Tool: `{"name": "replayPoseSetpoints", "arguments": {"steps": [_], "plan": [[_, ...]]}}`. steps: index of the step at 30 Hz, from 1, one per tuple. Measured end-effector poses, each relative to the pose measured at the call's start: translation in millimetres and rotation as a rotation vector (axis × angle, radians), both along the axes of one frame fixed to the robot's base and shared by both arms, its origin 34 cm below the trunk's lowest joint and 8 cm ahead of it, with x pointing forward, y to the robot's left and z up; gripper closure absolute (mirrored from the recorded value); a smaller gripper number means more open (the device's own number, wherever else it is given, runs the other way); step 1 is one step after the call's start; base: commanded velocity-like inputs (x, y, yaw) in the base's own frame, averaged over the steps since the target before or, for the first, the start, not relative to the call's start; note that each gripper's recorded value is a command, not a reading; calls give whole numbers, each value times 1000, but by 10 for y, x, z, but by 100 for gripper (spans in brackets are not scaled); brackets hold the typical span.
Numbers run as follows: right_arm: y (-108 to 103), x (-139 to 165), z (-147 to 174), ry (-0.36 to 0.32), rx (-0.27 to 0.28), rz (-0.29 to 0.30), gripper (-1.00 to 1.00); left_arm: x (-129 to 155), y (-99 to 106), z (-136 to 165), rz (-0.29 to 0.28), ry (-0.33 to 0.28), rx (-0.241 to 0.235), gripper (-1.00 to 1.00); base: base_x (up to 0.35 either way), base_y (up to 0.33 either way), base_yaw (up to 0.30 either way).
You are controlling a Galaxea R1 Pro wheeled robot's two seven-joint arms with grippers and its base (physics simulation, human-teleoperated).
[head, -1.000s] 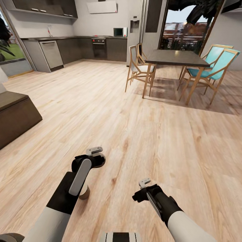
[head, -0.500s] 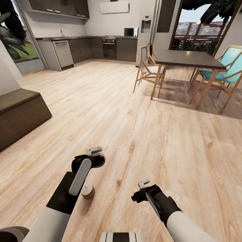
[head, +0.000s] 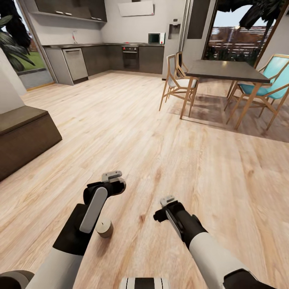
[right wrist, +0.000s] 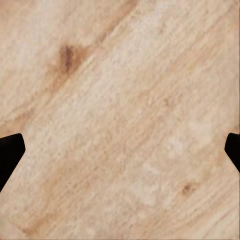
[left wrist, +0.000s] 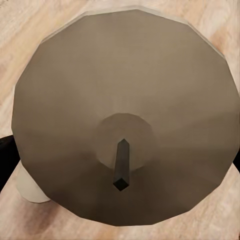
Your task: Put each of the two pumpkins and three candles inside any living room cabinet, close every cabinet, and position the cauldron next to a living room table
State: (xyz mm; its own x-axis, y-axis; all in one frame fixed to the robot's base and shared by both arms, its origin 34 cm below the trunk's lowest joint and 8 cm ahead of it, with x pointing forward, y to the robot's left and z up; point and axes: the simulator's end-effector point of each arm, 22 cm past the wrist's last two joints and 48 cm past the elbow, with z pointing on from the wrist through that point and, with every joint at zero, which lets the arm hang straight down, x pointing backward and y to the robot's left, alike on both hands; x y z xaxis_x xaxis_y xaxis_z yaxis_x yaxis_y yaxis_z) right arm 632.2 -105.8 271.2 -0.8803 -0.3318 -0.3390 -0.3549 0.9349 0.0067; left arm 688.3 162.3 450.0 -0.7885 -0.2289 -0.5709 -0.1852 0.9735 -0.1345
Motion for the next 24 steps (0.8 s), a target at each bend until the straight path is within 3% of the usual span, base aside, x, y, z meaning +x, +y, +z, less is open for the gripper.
{"name": "replayPoseSetpoints", "arguments": {"steps": [12,24], "plan": [[-4,46,-16,16,-15,22,-100,41,19,106,4,-25,-4,100,0,0,17],[-7,26,-29,17,-15,22,-100,41,18,104,4,-24,-5,100,0,0,273]]}}
